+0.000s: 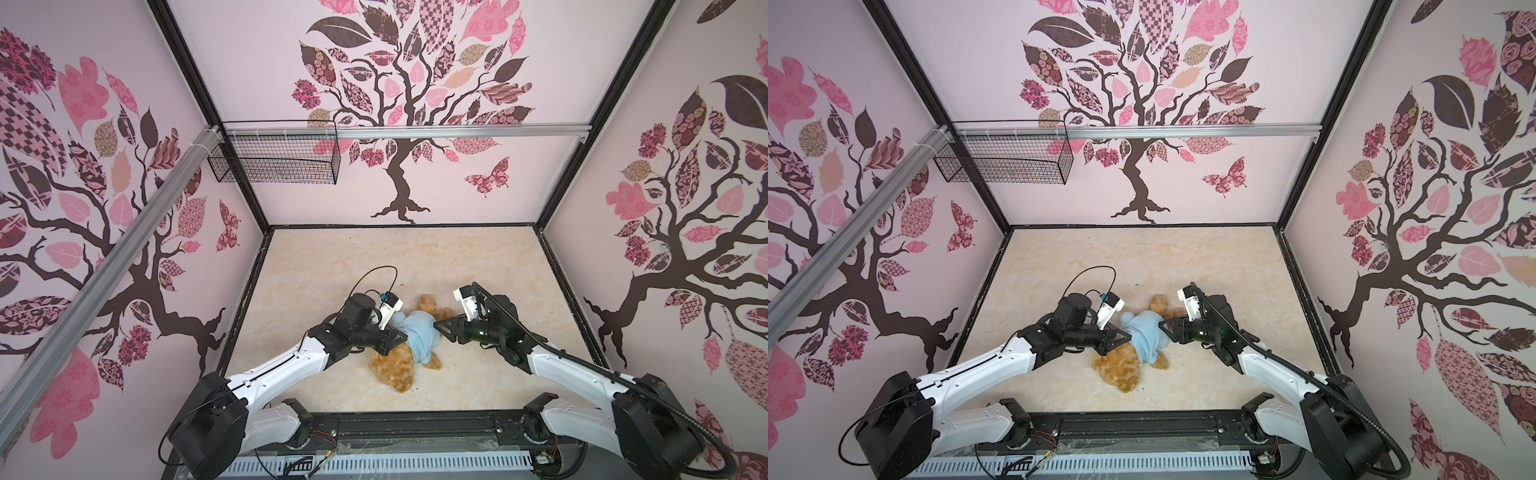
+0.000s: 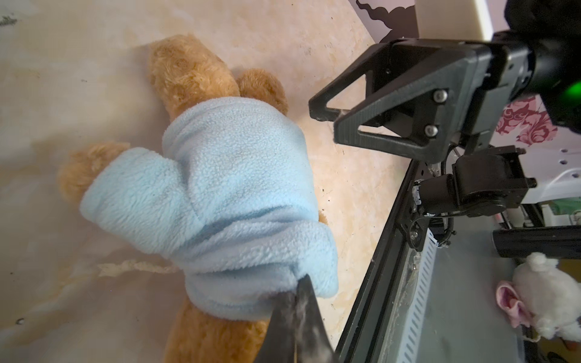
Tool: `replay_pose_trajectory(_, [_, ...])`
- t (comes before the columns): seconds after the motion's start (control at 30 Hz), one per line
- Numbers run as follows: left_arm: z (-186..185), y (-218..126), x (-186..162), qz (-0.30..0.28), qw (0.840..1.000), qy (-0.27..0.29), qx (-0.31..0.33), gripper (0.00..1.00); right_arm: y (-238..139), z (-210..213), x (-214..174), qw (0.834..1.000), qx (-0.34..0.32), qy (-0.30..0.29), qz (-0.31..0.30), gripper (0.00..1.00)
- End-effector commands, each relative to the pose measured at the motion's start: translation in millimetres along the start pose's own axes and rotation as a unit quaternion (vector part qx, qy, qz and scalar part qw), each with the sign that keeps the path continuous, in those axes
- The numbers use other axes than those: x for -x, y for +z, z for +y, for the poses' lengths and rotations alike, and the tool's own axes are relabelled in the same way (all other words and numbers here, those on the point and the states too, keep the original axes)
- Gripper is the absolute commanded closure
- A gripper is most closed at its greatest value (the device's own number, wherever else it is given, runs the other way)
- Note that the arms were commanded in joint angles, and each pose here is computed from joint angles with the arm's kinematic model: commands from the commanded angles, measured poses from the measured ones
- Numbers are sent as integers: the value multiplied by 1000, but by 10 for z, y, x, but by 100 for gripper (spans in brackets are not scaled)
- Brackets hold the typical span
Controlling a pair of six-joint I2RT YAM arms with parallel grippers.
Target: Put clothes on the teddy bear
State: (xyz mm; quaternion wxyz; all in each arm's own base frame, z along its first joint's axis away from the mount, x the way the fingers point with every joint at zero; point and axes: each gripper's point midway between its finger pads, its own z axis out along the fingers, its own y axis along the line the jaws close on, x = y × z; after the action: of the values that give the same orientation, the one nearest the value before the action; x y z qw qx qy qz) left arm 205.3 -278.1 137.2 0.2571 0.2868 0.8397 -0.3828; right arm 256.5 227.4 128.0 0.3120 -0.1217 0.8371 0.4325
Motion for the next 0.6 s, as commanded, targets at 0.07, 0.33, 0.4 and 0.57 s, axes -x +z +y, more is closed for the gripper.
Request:
replay_pose_trajectory(0.07, [45,4,-89,19,999,43,10,100,129,-68,39,999,21,11,33,50])
replay_pose_trajectory(0.33, [54,-29,-94,19,999,44,17,100,338,-165,-28,997,37,33,67,71])
replay_pose_trajectory(0.4, [69,-56,-101,20,999,42,25,100,347,-194,-51,996,33,37,69,82])
replay_pose_trajectory(0.57, [134,-192,-187,27,997,36,58,100,263,-468,-51,997,-31,58,48,96])
